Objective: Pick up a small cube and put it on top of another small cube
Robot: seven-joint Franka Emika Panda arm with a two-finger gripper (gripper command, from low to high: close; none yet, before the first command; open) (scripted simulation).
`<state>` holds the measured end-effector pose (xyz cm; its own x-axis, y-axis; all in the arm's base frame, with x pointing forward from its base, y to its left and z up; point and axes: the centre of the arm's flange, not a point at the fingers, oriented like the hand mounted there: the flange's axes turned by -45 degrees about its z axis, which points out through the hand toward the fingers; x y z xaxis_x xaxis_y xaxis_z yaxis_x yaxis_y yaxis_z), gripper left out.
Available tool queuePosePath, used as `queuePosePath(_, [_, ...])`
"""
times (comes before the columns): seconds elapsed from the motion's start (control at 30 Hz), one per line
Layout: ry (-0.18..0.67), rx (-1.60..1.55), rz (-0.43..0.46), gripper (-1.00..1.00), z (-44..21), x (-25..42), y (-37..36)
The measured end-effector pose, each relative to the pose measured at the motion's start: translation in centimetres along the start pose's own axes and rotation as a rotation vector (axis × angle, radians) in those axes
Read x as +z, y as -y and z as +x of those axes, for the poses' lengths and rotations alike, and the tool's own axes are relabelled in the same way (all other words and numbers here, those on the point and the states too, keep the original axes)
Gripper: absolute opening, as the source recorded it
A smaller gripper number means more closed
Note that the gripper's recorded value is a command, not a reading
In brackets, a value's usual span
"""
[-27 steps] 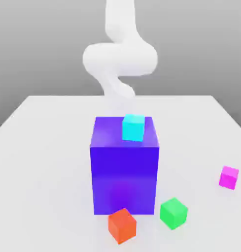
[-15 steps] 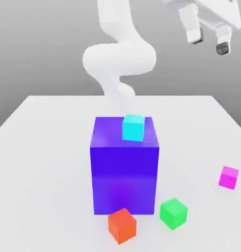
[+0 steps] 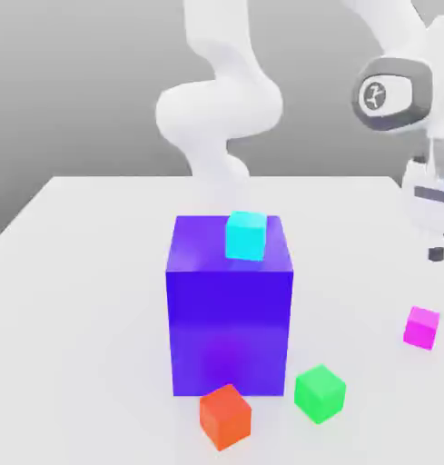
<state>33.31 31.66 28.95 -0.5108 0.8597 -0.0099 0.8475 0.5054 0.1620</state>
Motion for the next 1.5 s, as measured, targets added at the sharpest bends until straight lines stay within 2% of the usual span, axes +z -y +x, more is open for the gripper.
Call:
queuePosePath(0.23, [-0.045,-0.468,0.141,0.00,6.2,8.1,6.6])
queuePosePath(0.4, [-0.054,-0.515,0.156,0.00,6.9,13.4,8.0])
queuePosePath(0.43, [-0.053,-0.516,0.156,-1.00,6.9,14.5,8.3])
queuePosePath(0.67, [-0.052,-0.517,0.158,-1.00,6.9,14.7,8.4])
queuePosePath(0.87, [-0.049,-0.502,0.159,-1.00,6.5,9.1,7.3])
queuePosePath(1.2, [0.036,0.261,0.162,-1.00,-6.9,6.7,3.8])
queuePosePath(1.5, [0.072,0.965,0.156,-1.00,-19.0,4.6,4.4])
